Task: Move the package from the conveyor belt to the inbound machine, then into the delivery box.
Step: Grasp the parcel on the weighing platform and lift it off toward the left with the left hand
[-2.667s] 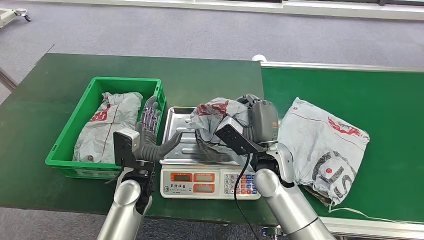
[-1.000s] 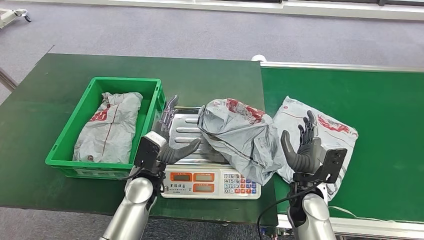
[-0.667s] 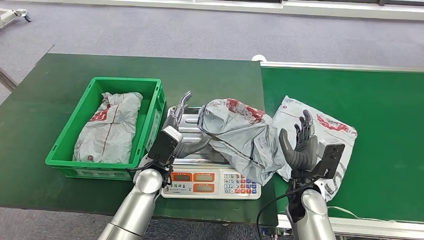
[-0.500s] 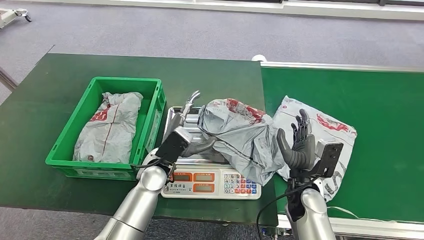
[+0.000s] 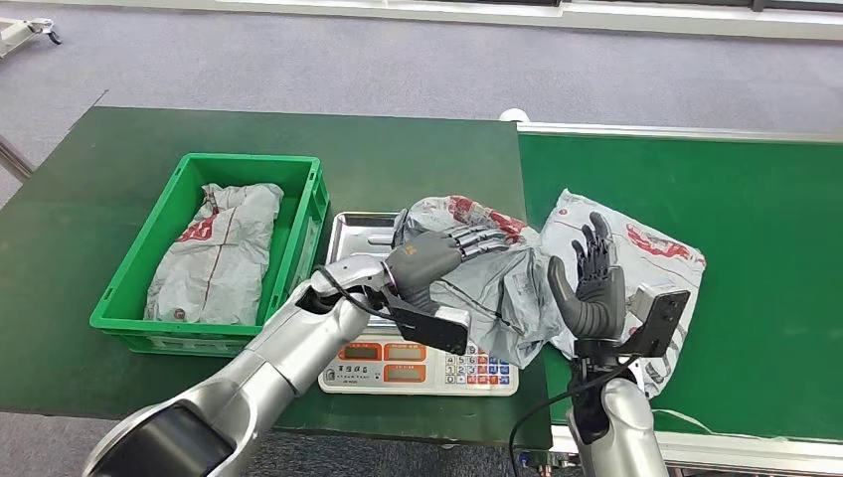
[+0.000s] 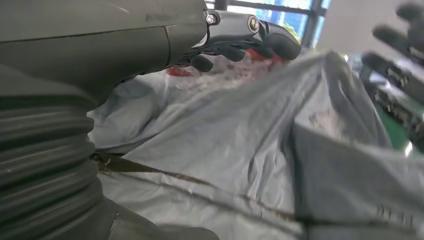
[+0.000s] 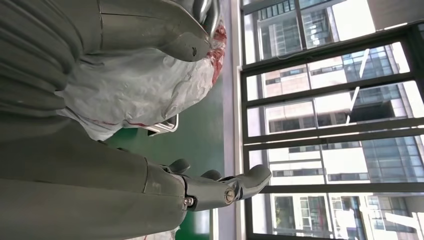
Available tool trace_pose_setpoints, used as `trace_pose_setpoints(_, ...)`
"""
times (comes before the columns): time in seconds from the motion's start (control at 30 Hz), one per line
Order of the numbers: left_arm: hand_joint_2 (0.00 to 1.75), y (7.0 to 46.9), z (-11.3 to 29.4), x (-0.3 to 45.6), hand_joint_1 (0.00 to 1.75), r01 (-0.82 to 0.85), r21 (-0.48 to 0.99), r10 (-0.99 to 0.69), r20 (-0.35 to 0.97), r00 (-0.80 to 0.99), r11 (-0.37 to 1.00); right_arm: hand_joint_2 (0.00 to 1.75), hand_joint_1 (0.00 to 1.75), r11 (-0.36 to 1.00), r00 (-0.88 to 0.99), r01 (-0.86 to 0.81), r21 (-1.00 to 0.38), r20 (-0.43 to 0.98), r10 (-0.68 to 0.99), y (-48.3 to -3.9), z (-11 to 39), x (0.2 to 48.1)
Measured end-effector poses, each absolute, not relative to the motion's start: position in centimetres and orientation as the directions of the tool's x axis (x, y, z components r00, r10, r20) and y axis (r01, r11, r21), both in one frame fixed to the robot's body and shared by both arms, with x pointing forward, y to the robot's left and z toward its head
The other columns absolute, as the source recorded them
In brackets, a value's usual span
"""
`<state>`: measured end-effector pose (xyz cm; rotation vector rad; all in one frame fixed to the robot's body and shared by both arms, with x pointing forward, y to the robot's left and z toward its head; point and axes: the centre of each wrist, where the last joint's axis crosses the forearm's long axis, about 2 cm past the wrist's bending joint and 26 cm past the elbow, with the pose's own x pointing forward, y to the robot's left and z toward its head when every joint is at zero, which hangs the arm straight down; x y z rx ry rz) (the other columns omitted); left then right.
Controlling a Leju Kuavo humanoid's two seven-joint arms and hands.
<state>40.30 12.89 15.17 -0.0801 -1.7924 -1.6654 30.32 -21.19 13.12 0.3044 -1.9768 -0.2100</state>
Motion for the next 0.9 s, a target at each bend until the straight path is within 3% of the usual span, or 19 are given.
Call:
trace_pose_setpoints(0.2,1.75,13.3,15.9,41.0,0.0,0.517,0.855,-0.373,0.493,-0.786,0.041,1.75,0.0,0.94,-0.392,-0.14,0.311,0.854,-0.341,-21.4,12.4,29.3)
trace_pose_setpoints(0.33,1.75,14.0,16.0,41.4,1.75,0.588,0.805,-0.38,0.522,-0.764,-0.077,1.75,0.0,0.933,-0.395,-0.159,0.323,0.845,-0.36,-21.2,12.5,29.0)
trace_pose_setpoints(0.53,1.75,15.1,16.3,41.7,1.75,0.622,0.746,-0.398,0.51,-0.762,-0.236,1.75,0.0,0.922,-0.413,-0.19,0.338,0.824,-0.388,-21.0,13.3,28.7)
trace_pose_setpoints(0.9,1.75,15.3,16.7,41.7,1.75,0.585,0.761,-0.386,0.468,-0.795,-0.28,1.75,0.0,0.918,-0.434,-0.2,0.341,0.809,-0.396,-21.1,14.2,28.2)
